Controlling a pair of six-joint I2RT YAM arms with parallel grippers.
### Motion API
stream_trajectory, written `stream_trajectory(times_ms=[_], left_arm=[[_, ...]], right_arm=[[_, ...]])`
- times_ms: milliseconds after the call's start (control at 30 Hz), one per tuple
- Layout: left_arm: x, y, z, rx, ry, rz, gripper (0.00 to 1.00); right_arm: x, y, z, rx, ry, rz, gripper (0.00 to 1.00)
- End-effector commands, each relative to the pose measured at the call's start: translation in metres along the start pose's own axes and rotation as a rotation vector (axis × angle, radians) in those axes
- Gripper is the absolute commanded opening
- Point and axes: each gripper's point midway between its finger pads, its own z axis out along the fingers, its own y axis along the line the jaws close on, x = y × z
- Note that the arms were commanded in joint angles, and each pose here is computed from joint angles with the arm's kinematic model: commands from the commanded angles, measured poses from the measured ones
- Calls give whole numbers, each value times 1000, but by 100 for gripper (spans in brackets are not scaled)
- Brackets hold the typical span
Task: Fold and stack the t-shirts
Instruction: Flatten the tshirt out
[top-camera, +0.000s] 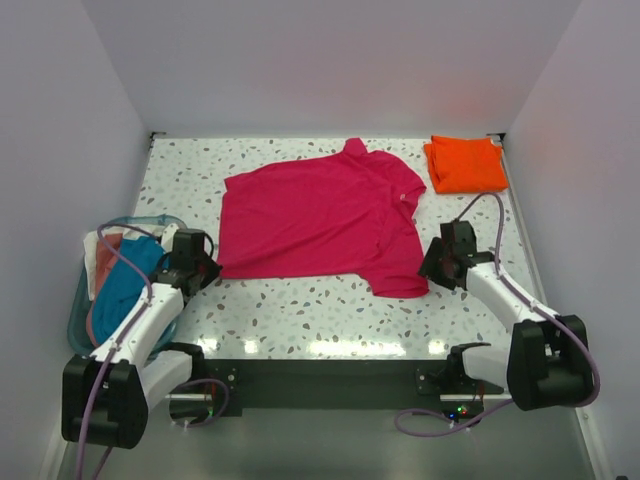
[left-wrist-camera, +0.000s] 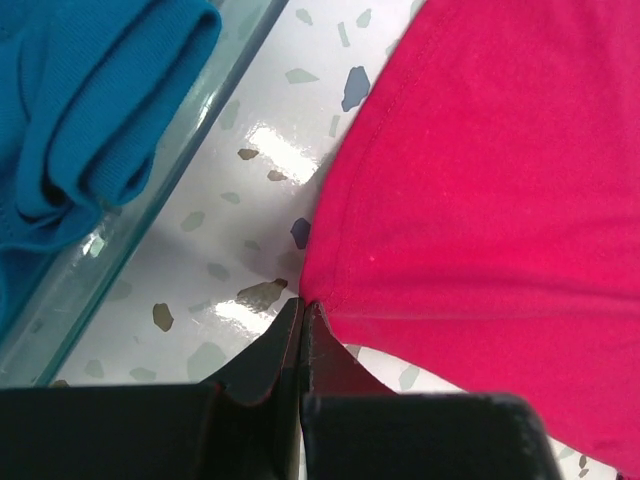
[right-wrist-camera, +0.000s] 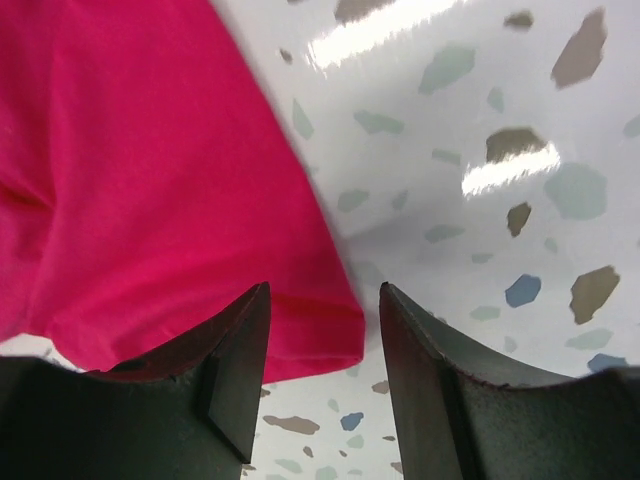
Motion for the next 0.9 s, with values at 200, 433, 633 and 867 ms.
stream_trajectory(times_ms=[200, 433, 633, 867], left_arm=[[-17, -10, 4, 58, -13, 20, 0], [-13, -16, 6, 101, 7, 31, 0], [-21, -31, -9, 173, 4, 82, 0], [-59, -52, -54, 251, -106, 116, 0]], right_arm=[[44, 3, -1, -91, 69, 105, 51], [36, 10, 0, -105, 53, 121, 7], [-11, 27, -53, -170, -75, 110, 0], [-67, 33, -176, -295, -351, 93, 0]])
